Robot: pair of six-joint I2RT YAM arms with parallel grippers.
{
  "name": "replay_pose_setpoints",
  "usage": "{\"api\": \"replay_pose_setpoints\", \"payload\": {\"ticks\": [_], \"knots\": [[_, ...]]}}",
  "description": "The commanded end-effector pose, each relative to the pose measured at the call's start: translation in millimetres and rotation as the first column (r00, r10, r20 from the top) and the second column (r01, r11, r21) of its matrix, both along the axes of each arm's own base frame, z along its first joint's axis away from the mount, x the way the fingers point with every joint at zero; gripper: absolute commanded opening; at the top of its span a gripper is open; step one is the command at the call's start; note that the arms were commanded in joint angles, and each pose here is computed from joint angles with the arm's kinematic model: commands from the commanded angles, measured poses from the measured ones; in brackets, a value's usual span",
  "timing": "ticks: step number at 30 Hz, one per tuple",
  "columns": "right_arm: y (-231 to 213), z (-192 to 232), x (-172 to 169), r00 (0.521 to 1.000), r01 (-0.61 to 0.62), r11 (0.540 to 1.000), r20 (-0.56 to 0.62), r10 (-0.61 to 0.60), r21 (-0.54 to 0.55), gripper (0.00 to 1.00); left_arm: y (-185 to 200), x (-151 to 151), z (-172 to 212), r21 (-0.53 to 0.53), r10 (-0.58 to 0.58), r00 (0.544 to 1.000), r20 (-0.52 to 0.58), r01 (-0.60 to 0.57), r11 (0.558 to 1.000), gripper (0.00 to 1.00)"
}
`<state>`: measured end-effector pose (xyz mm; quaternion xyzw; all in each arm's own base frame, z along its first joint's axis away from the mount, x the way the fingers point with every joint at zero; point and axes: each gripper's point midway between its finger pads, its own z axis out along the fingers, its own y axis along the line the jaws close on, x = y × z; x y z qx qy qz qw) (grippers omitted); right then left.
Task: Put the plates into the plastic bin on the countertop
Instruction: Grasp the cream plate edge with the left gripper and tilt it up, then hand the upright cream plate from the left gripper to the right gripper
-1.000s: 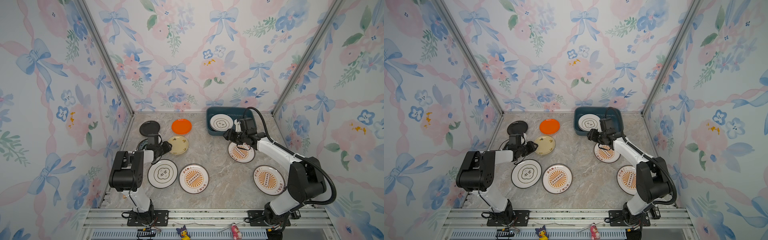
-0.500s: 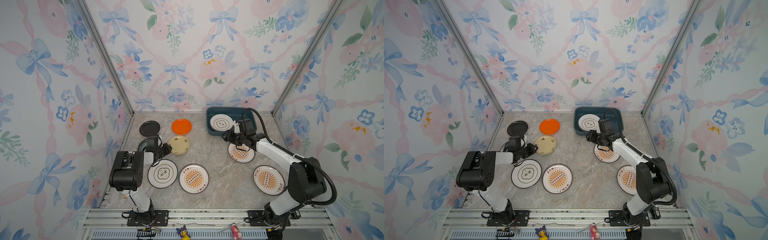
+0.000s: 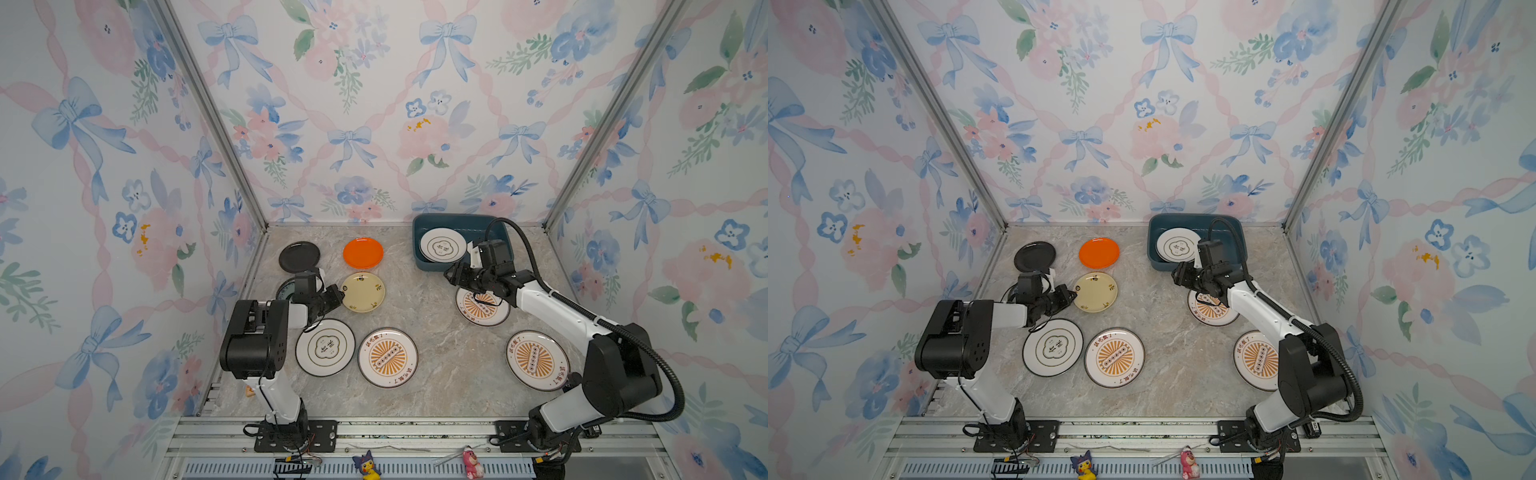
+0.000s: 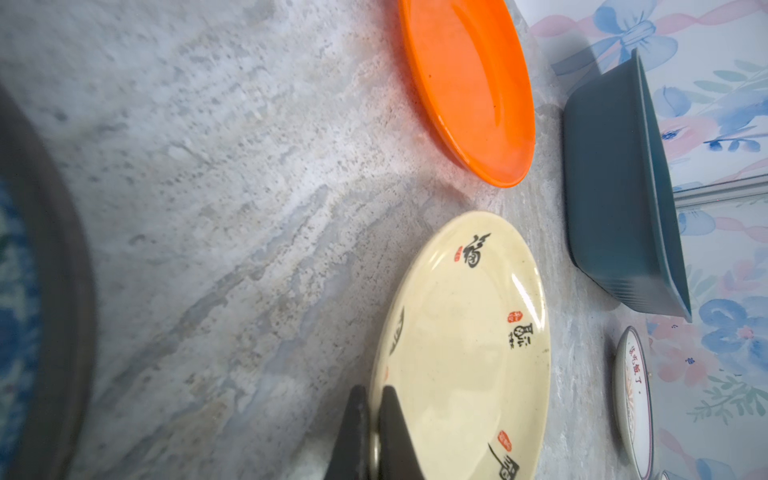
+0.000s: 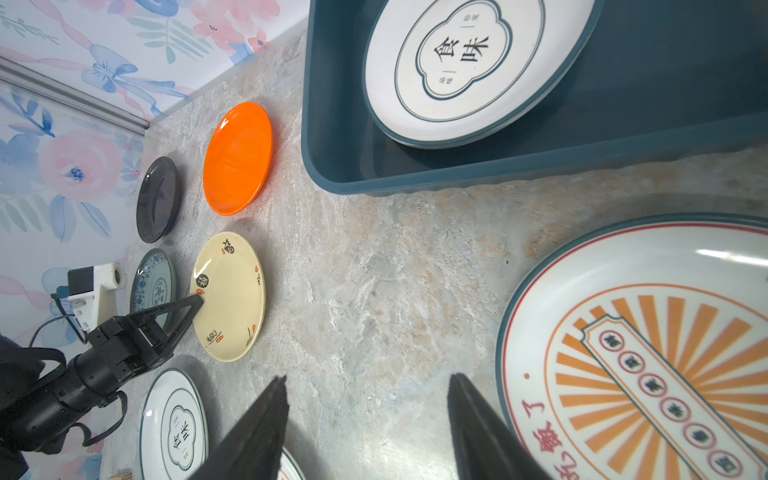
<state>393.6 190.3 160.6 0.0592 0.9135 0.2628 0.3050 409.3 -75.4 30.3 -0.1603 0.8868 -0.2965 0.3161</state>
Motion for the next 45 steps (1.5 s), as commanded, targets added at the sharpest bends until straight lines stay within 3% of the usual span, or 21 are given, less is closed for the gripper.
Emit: {"api": "replay_pose_setpoints", "payload": {"ticks": [1,5,9,12,18,25,31,35,45], "knots": [[6,2,-8,1.0,-0.021,1.0,0.012,0.021,-0.001,0.61,1,-16,-19,0.017,-0.008,0.998,-0.068,0.009,1.0,0.0],[31,8,-19,0.987,-0.157,0.986,0.057,0.153,0.064,0.62,-8,-19,-11,-0.002,-0.039,0.998,-0.052,0.039,0.999,0.0],[55,12,-37,0.954,-0.294,0.94,0.11,0.278,0.173,0.67,-23,-22,3,-0.036,-0.084,0.996,-0.023,0.083,0.996,0.0],[66,11,-51,0.932,-0.358,0.913,0.136,0.336,0.196,0.72,-39,-27,17,-0.071,-0.127,0.992,0.001,0.127,0.989,0.0],[80,5,-63,0.91,-0.411,0.889,0.141,0.389,0.2,0.81,-74,-31,56,-0.133,-0.209,0.975,0.076,0.218,0.967,0.0],[94,3,-58,0.902,-0.43,0.87,0.149,0.404,0.242,0.81,-105,-35,100,-0.196,-0.293,0.942,0.163,0.322,0.926,0.0],[106,3,-56,0.895,-0.447,0.853,0.152,0.42,0.271,0.79,-116,-42,112,-0.209,-0.317,0.931,0.183,0.352,0.913,0.0],[115,0,-57,0.888,-0.461,0.836,0.146,0.437,0.297,0.73,-125,-37,129,-0.207,-0.333,0.916,0.222,0.378,0.902,0.0],[127,7,-55,0.888,-0.458,0.804,0.157,0.432,0.38,0.35,-140,-37,136,-0.203,-0.359,0.903,0.237,0.407,0.891,0.0]]}}
